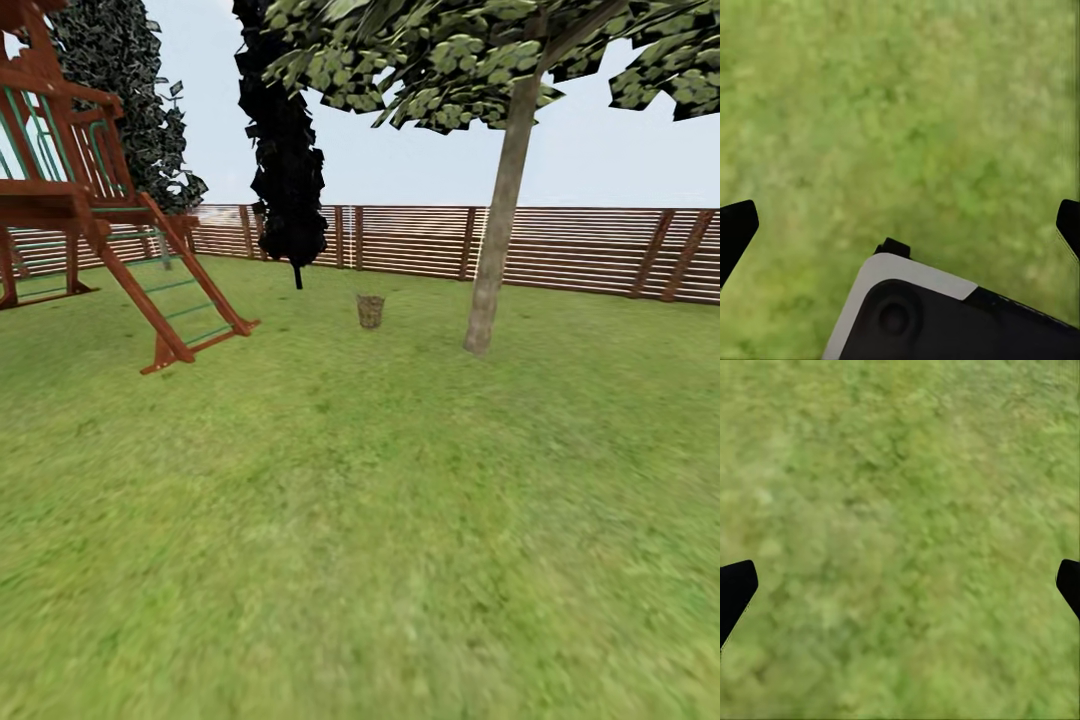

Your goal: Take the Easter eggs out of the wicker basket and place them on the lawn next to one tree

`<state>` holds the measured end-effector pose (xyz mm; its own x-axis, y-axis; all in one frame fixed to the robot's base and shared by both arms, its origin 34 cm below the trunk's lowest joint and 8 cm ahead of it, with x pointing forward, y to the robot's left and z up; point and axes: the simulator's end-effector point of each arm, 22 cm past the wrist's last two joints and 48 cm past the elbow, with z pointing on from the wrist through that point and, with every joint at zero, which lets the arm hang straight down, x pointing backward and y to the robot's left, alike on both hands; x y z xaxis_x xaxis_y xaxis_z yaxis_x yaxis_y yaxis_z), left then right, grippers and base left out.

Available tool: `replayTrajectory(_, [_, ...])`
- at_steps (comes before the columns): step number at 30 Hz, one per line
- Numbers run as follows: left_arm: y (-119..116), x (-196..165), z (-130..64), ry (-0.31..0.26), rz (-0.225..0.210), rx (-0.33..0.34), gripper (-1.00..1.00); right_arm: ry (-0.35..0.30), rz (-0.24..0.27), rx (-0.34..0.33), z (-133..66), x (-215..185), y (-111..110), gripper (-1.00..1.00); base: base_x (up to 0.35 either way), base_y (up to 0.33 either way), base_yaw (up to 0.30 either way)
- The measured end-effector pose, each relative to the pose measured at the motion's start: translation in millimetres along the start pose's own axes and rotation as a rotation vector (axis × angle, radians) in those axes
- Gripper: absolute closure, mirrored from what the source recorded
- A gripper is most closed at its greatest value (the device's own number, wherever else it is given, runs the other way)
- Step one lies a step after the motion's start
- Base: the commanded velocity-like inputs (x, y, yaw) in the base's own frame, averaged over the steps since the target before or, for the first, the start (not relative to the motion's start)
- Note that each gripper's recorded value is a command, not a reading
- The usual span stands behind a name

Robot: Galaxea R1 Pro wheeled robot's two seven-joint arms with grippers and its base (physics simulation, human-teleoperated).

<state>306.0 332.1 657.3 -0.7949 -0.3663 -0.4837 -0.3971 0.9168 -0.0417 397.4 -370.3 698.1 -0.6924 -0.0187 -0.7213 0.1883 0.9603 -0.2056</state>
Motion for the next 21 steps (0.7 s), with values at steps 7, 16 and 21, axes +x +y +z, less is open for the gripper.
replayTrajectory(7, [-0.1,-0.3,0.1,-0.001,0.000,0.000,-1.00,0.000,0.000,0.000,0.0,0.0,0.0,-1.00,0.330,0.001,0.000])
replayTrajectory(16, [-0.3,-1.2,0.0,-0.003,-0.002,0.001,-1.00,-0.002,0.000,0.001,0.2,-1.0,-0.8,-1.00,0.332,0.069,-0.053])
replayTrajectory(21, [-0.1,-1.0,0.0,-0.002,-0.003,0.000,-1.00,-0.002,0.001,0.000,0.1,-1.1,-0.1,-1.00,0.333,0.093,-0.011])
